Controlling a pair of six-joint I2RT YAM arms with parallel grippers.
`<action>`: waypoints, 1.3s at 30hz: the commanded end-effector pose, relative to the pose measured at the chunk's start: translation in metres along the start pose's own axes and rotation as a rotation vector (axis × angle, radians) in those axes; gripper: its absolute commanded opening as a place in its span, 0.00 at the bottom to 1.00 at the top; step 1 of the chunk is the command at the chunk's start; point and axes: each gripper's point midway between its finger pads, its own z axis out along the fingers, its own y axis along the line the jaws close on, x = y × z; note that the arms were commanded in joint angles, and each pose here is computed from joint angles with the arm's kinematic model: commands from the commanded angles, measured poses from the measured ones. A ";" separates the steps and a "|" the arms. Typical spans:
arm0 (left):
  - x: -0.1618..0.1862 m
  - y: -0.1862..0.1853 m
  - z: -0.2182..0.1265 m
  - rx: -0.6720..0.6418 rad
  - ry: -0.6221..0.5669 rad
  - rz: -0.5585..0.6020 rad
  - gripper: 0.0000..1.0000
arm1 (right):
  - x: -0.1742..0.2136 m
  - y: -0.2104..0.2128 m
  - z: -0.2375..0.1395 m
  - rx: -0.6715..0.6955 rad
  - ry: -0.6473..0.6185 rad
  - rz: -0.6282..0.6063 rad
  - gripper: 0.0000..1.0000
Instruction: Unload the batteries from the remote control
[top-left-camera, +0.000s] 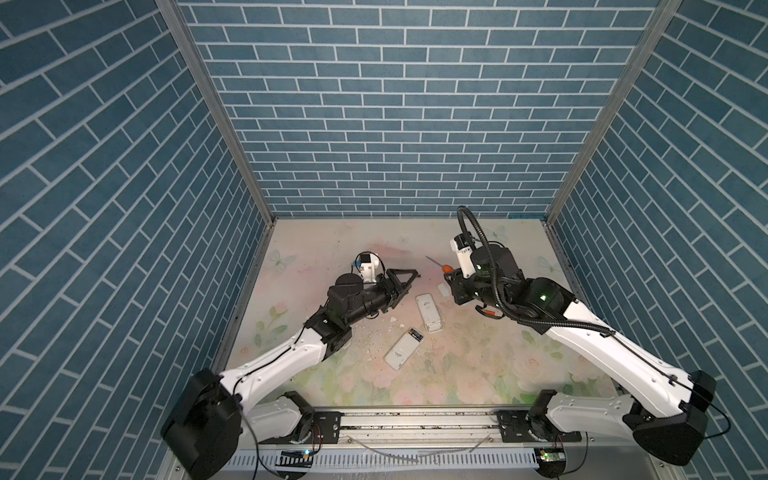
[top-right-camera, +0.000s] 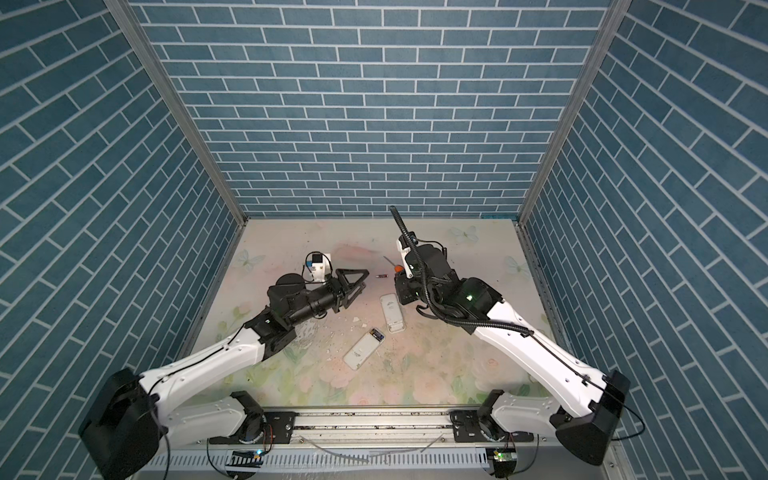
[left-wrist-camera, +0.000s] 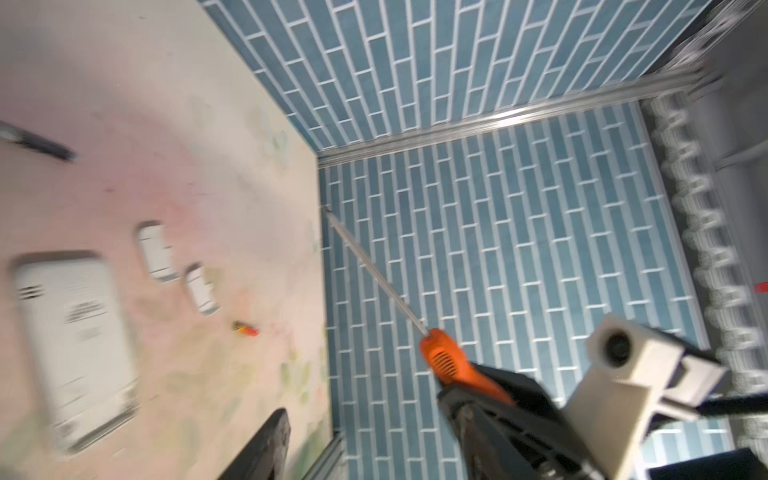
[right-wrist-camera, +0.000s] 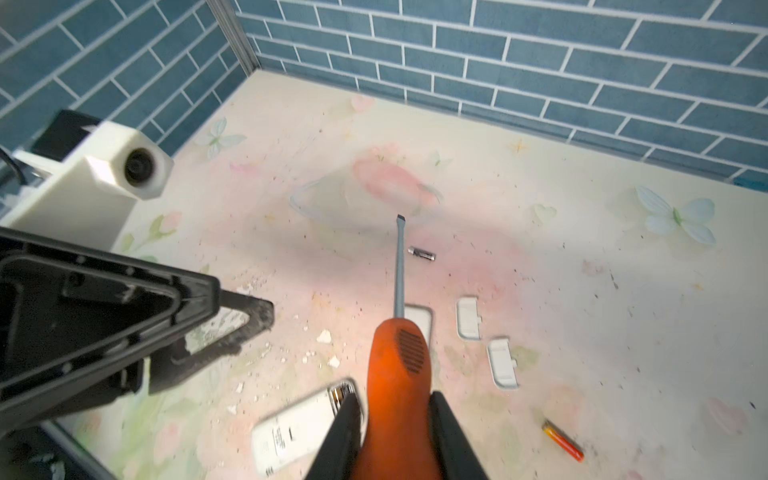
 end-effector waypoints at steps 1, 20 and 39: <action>0.017 0.071 -0.037 -0.356 0.061 0.133 0.67 | 0.032 -0.003 -0.024 -0.017 0.178 -0.061 0.00; 0.094 0.172 -0.069 -0.875 0.564 0.550 0.70 | 0.119 0.030 -0.028 -0.241 0.623 -0.275 0.00; 0.118 0.218 -0.031 -0.924 0.639 0.797 0.72 | 0.132 0.026 -0.005 -0.253 0.674 -0.238 0.00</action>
